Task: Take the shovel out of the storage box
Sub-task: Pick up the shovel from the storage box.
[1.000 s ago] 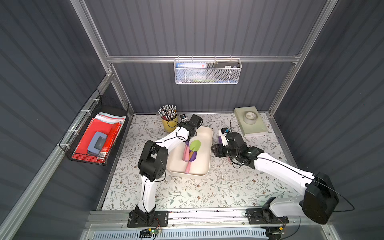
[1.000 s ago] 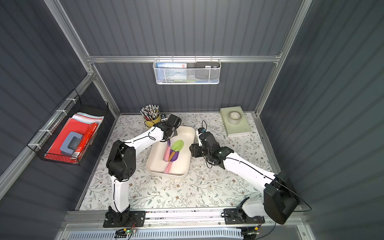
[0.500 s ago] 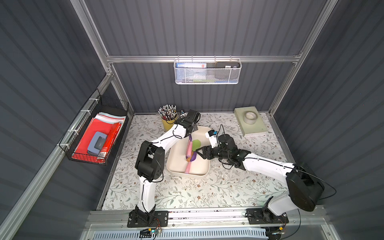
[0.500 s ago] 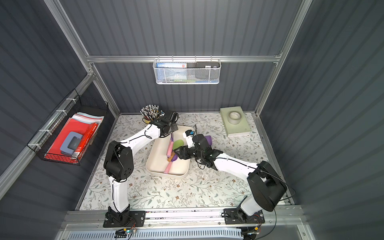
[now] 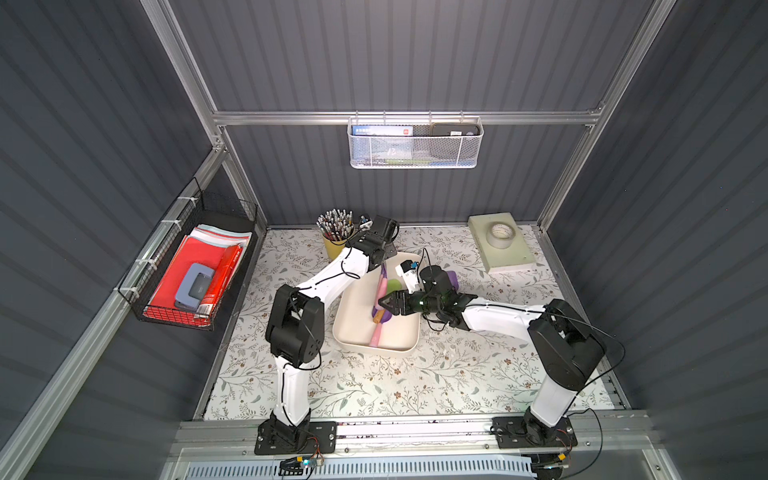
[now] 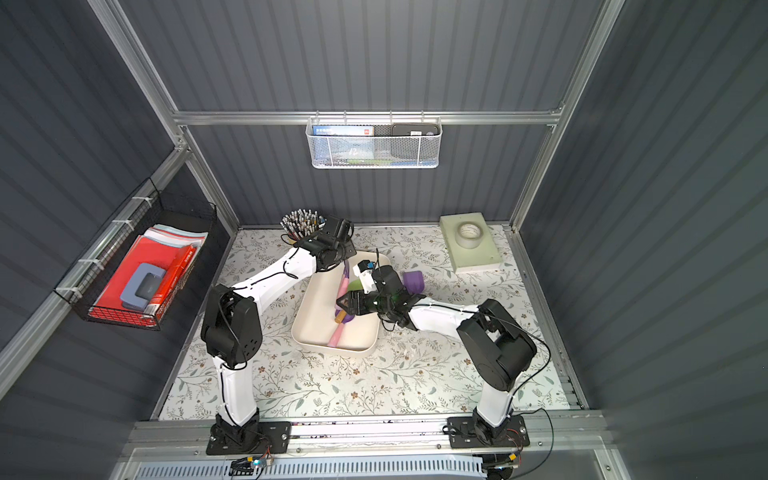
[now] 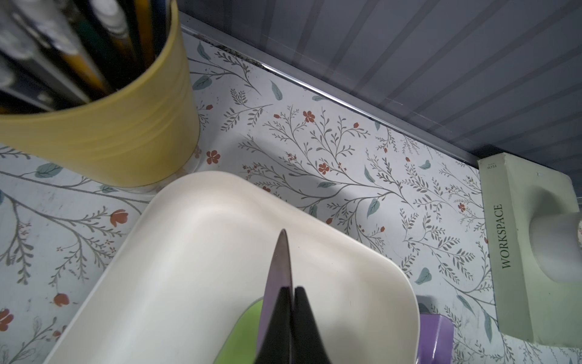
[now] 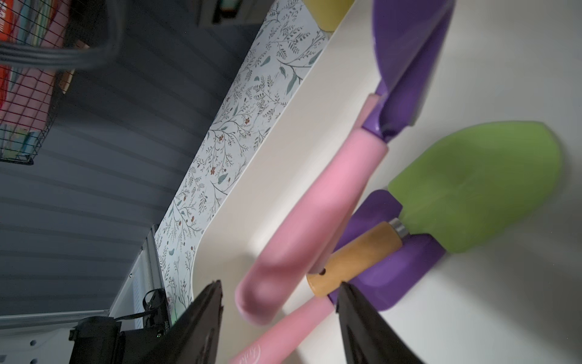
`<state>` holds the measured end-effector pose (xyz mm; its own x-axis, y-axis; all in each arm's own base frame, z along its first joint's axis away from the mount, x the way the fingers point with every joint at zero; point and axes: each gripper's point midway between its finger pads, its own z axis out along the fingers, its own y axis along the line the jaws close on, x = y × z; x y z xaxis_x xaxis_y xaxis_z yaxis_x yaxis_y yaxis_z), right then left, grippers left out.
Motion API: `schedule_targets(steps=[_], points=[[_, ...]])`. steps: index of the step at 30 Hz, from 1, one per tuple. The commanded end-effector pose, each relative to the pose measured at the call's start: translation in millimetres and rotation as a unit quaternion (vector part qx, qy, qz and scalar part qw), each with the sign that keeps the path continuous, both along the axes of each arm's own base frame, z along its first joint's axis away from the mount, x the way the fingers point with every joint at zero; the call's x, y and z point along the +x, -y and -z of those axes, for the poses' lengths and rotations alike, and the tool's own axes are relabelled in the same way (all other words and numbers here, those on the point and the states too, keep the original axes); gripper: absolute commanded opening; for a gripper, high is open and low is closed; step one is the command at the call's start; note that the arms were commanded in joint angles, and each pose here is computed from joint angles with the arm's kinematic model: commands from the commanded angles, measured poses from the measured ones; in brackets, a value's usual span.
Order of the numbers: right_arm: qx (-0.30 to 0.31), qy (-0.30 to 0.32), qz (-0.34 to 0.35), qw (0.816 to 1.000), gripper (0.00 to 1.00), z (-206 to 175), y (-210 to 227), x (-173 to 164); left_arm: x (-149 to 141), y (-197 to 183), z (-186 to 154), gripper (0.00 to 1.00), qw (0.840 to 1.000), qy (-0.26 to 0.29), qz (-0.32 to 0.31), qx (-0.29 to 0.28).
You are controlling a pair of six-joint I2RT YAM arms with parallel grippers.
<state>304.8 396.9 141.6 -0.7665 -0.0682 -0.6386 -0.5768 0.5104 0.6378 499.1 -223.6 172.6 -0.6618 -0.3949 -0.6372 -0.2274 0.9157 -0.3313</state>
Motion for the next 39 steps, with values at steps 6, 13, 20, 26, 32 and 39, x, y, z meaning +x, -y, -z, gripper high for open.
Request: schedule_targets(steps=[6, 13, 20, 26, 32, 39], points=[[0.008, 0.002, -0.011, 1.0, 0.59, 2, -16, 8, -5, -2, -18, 0.0, 1.0, 0.018, 0.006, -0.017], [-0.015, -0.011, -0.011, 1.0, 0.57, 20, -16, 10, -5, 0, -17, 0.0, 1.0, 0.017, 0.007, -0.021], [-0.009, -0.004, -0.006, 1.0, 0.4, 15, -18, 13, -7, -1, -6, 0.0, 1.0, 0.006, 0.01, -0.017], [-0.01, -0.006, -0.007, 1.0, 0.29, 15, -18, 11, -11, -4, 15, 0.0, 1.0, -0.009, 0.007, -0.01], [-0.015, -0.004, -0.003, 1.0, 0.27, 14, -16, 10, -11, -9, 36, 0.07, 1.0, -0.023, -0.002, 0.004], [-0.024, -0.013, -0.006, 1.0, 0.27, 24, -15, 9, -9, -5, 54, 0.21, 0.999, -0.032, 0.009, 0.004]])
